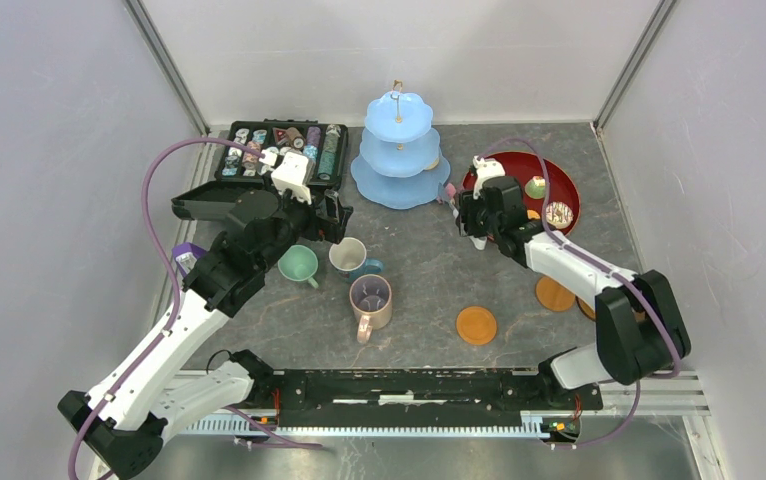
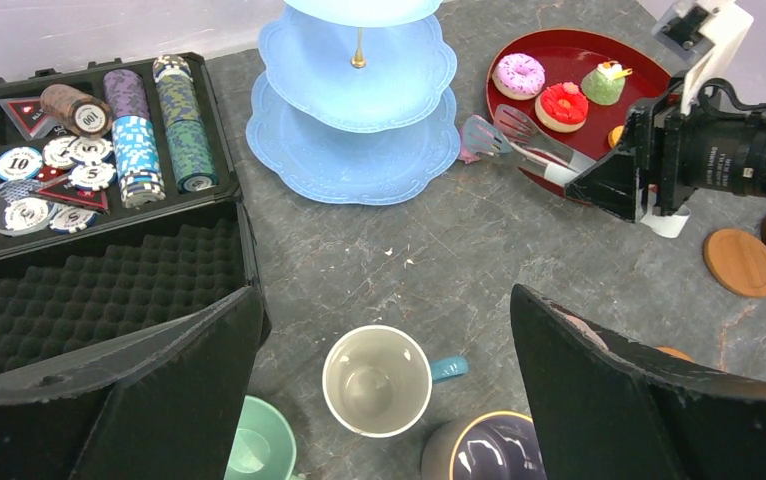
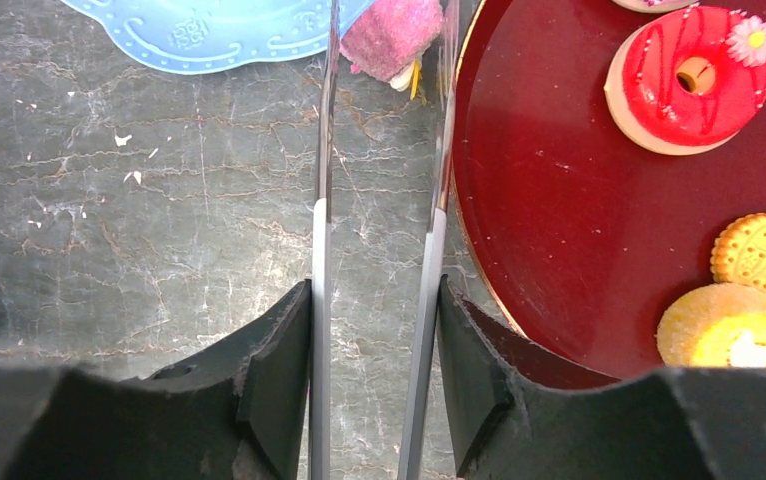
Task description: Serve the afternoon tea
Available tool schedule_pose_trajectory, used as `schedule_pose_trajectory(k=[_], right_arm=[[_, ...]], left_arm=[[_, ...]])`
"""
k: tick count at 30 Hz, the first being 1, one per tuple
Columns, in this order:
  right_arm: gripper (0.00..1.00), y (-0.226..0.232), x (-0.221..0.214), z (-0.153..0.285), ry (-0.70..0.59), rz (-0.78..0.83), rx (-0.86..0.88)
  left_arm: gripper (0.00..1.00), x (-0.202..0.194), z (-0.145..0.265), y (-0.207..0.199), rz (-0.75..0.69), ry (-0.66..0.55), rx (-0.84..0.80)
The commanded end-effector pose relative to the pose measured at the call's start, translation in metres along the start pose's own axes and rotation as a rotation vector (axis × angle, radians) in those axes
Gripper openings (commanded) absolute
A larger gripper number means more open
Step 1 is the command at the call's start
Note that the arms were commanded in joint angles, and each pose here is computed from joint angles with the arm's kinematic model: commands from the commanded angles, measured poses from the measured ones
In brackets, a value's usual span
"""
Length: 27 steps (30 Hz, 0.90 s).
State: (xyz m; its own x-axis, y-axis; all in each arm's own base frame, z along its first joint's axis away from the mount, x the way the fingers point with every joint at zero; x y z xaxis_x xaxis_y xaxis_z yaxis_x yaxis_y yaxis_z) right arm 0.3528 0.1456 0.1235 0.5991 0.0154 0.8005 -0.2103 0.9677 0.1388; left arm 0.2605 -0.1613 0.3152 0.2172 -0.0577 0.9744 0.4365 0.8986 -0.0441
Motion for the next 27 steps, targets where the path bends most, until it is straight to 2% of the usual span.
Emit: schedule_pose_trajectory(k=[1,5,11,13,23,24,27], right_arm=[[0.52,0.009,0.025,-0.010,-0.054,-0.007,0.020],[0.56,0.010,0.028,-0.018,-0.063,-0.010,0.025],[0.51,0.009,0.031,-0.021,-0.074,-0.010,0.011],[0.46,0.009,0.031,-0.022,-0.073,-0.005,0.011],[0.03,0.010,0.040,-0.003,-0.091,0.037,-0.003],[0.00,0.010,0.041,0.000,-0.092,0.048,-0.003],[0.00,0.011,0.048,0.008,-0.108,0.078,-0.010]], left_arm=[[0.99,0.011,-0.001,-0.005,-0.003,-0.041,-0.024],[0.99,0.011,0.000,-0.005,-0.002,-0.043,-0.026],[0.99,0.013,0.001,-0.006,0.001,-0.047,-0.032],[0.99,0.013,0.001,-0.006,0.001,-0.048,-0.032],[0.99,0.013,0.002,-0.006,0.003,-0.050,-0.033],[0.99,0.013,0.001,-0.006,0.003,-0.048,-0.036],[0.99,0.013,0.001,-0.006,0.003,-0.049,-0.035]])
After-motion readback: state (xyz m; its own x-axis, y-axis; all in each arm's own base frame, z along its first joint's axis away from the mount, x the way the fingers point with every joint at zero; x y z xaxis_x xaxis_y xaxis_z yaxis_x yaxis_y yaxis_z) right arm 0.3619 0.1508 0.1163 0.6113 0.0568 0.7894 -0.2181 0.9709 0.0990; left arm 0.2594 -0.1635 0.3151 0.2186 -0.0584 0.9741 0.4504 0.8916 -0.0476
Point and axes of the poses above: each gripper's point midway between its finger pads, its own z axis back along the fingers, its own y axis along the line the jaws close on, x = y × z, the point moved 2 cm from there along z, back along the fingers, and after that the axes turned 3 degrees about -z, right-handed, at the moved point
